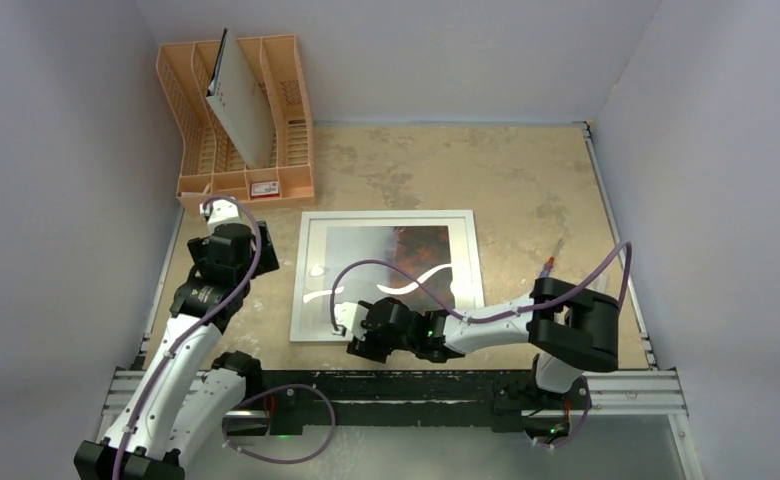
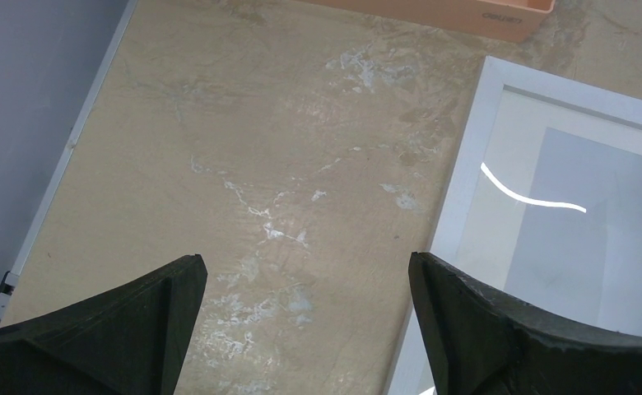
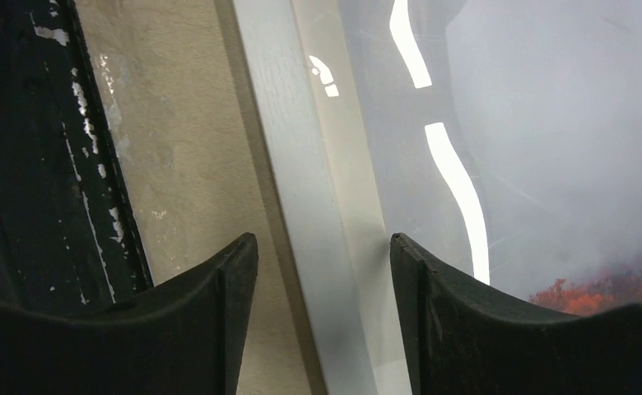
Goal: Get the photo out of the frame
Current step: Move the photo frame to the center of the board, then turn over the photo frame at the center of the board.
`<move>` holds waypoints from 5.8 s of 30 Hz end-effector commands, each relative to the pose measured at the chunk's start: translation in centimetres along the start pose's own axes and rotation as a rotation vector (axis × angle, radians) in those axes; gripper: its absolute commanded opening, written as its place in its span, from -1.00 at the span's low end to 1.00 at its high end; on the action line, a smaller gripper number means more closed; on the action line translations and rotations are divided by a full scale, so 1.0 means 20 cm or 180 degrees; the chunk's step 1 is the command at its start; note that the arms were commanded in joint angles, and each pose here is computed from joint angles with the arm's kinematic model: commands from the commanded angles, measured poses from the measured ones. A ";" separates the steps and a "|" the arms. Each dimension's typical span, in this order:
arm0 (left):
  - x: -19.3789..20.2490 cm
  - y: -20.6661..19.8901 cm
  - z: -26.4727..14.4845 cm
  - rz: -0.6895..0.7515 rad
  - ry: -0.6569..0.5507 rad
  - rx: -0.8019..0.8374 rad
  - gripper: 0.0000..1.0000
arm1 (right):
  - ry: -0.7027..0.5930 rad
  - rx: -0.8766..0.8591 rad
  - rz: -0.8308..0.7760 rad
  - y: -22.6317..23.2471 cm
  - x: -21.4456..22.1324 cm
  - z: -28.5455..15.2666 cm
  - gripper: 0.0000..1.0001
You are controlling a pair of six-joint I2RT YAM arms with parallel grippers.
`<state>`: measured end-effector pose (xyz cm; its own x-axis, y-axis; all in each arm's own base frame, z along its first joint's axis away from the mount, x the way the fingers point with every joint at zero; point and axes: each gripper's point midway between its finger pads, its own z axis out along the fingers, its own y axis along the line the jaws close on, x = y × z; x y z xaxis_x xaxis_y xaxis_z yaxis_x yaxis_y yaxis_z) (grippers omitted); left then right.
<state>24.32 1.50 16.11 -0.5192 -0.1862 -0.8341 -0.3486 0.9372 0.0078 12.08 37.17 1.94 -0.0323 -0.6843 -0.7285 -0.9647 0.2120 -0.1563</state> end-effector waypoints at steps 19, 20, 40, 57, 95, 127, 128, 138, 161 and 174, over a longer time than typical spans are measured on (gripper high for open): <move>-0.07 0.00 0.00 -0.0126 -0.0072 -0.0015 1.00 | -0.0153 0.0779 0.0495 -0.18 0.07 -0.17 -0.54; -0.07 0.00 0.00 -0.0124 -0.0066 -0.0014 1.00 | -0.0139 0.0814 0.0497 -0.19 0.08 -0.18 -0.54; -0.07 -0.01 0.00 -0.0113 -0.0073 0.0019 1.00 | 0.0143 0.1666 0.2333 -0.59 -0.08 0.04 -0.45; -0.08 -0.01 -0.01 -0.0109 -0.0085 0.0039 1.00 | 0.0287 0.1521 0.2505 -0.73 -0.20 0.00 0.13; -0.04 -0.03 0.04 -0.0045 0.0090 0.0048 1.00 | 0.0954 0.1589 0.2012 -0.34 0.22 -0.17 0.14; -0.04 -0.25 -0.06 -0.0460 -0.0003 0.0951 1.00 | 0.0920 0.1603 0.2204 -0.22 0.23 -0.25 -0.72; -0.01 -0.30 -0.05 -0.0519 0.0040 0.1101 1.00 | 0.0870 0.1588 0.2223 -0.23 0.20 -0.24 -0.73; 0.21 -0.64 -0.11 -0.0787 0.0315 0.2452 1.00 | 0.0362 0.1407 0.2520 -0.24 -0.02 -0.26 -0.79; 0.52 -0.82 -0.06 -0.1786 0.0557 0.3036 0.81 | -0.0080 0.0668 0.2797 -0.12 -0.33 -0.26 -0.81; 0.56 -1.00 -0.05 -0.1774 0.0696 0.3170 0.41 | -0.0168 0.0498 0.2896 -0.08 -0.38 -0.25 -0.80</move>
<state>23.10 -18.45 4.75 -0.6918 -0.5723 -0.4403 0.0669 0.5563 -0.8283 12.53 35.08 5.99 -0.7541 -0.2924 -0.5881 -0.5187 0.8144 0.2602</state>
